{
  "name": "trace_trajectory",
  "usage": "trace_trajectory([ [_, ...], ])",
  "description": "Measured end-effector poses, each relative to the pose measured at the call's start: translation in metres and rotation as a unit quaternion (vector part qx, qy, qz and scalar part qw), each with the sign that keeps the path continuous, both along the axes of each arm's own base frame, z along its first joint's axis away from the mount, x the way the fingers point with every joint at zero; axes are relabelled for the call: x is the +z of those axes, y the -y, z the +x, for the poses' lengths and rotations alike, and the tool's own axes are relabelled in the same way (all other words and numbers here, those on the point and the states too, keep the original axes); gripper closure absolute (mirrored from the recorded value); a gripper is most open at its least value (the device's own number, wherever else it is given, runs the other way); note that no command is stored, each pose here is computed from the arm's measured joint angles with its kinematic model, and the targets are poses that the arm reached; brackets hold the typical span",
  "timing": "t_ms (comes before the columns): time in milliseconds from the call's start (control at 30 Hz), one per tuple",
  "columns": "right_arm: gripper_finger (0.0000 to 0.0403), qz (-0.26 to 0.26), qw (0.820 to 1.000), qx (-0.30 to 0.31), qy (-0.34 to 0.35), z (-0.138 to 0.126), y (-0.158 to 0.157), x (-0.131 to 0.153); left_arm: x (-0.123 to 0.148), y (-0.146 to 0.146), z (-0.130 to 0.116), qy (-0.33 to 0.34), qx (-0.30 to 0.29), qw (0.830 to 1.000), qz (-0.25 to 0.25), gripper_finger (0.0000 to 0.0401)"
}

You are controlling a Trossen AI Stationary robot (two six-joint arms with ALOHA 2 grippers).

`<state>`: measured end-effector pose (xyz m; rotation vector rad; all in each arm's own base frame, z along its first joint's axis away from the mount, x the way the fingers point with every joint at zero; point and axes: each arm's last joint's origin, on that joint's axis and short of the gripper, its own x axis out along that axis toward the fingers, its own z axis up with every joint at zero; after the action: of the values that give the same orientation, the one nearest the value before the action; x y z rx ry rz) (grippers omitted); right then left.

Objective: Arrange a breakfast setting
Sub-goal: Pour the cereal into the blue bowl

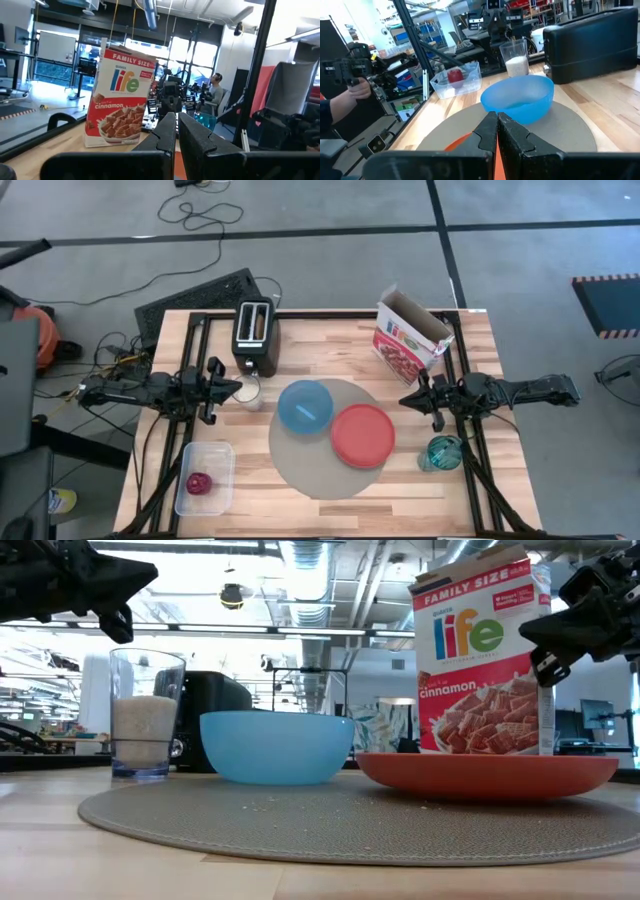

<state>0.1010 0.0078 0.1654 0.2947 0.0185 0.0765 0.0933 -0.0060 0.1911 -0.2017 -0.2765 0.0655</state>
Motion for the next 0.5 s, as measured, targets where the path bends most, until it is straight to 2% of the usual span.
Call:
trace_trajectory([
  [233, 0.036, -0.007, 1.0, 0.0, -0.003, -0.001, 0.0, 0.002, 0.004, 0.0, -0.001, 0.016, 0.005, 1.0, -0.01, 0.0395],
  [500, 0.036, -0.02, 1.0, 0.0, -0.003, -0.001, 0.0, 0.003, 0.018, -0.001, 0.005, -0.004, 0.023, 1.0, -0.013, 0.0395],
])
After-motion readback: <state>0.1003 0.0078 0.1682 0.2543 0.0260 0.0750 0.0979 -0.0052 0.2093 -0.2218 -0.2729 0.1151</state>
